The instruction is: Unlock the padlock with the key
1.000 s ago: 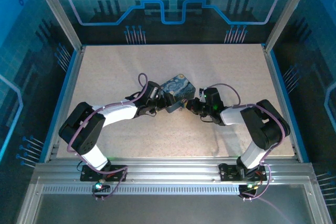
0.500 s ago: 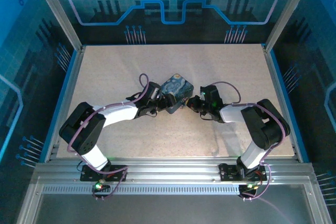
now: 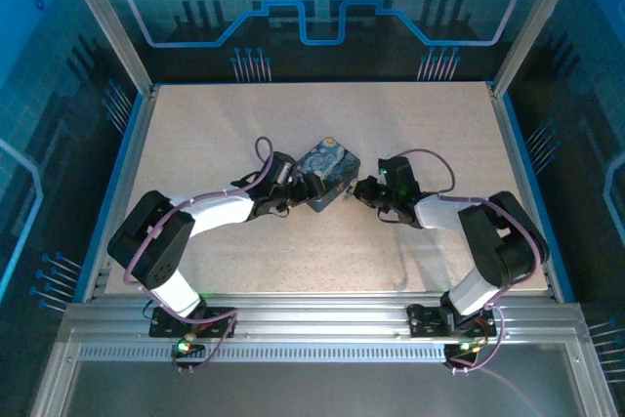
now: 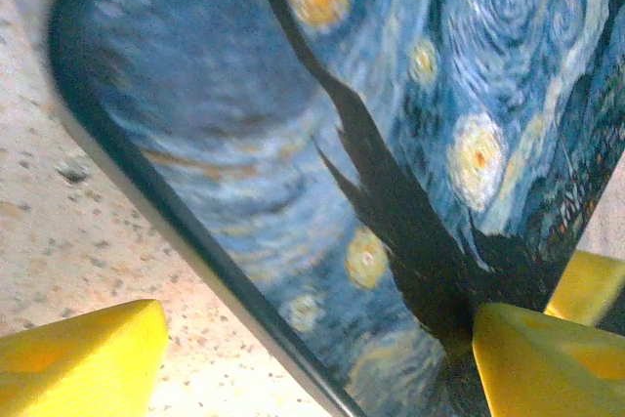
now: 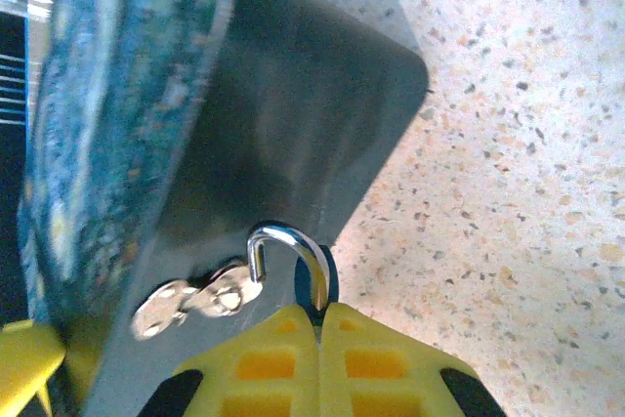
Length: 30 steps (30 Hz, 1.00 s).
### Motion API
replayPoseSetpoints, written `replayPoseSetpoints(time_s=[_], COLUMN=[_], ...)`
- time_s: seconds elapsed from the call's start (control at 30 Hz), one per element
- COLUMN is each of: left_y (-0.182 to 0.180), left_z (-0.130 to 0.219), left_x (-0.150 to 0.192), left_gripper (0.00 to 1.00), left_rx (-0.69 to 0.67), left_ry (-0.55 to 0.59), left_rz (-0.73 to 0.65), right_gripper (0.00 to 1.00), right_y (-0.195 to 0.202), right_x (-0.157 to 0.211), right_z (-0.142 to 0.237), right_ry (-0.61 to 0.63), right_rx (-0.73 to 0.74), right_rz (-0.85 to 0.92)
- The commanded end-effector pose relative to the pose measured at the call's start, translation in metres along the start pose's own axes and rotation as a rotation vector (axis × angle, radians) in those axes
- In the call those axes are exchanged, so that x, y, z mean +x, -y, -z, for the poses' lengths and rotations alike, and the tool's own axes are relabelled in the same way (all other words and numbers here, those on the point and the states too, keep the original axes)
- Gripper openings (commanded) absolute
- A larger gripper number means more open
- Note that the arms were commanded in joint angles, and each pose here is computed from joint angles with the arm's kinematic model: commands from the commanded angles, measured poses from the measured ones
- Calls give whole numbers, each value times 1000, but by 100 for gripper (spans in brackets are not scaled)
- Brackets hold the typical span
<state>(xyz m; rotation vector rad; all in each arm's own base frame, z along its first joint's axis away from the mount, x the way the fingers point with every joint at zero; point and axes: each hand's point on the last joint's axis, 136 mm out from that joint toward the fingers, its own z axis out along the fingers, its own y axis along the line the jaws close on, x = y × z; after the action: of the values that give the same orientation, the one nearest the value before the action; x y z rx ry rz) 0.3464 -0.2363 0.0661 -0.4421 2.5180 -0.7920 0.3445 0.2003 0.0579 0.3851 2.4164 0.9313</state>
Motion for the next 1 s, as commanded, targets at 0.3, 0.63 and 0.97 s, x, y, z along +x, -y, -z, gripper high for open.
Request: replayPoseSetpoints(time_s=[0.3,0.63,0.97], left_y=[-35,-17,-6], left_z=[6,16,51], left_x=[-27,-57,-68], left_gripper=[83,87,94], left_rx=[-92,-42,-23], left_ry=[3,45,115], left_rz=[-4,-29,-61], right_gripper=[0,0,0], right_y=[-2,-9,7], right_x=[47,114,135], right_z=[57,69,48], right_ry=[-187,-413,-481], right_rx=[10,-83,-61], right_rz=[275,342,333])
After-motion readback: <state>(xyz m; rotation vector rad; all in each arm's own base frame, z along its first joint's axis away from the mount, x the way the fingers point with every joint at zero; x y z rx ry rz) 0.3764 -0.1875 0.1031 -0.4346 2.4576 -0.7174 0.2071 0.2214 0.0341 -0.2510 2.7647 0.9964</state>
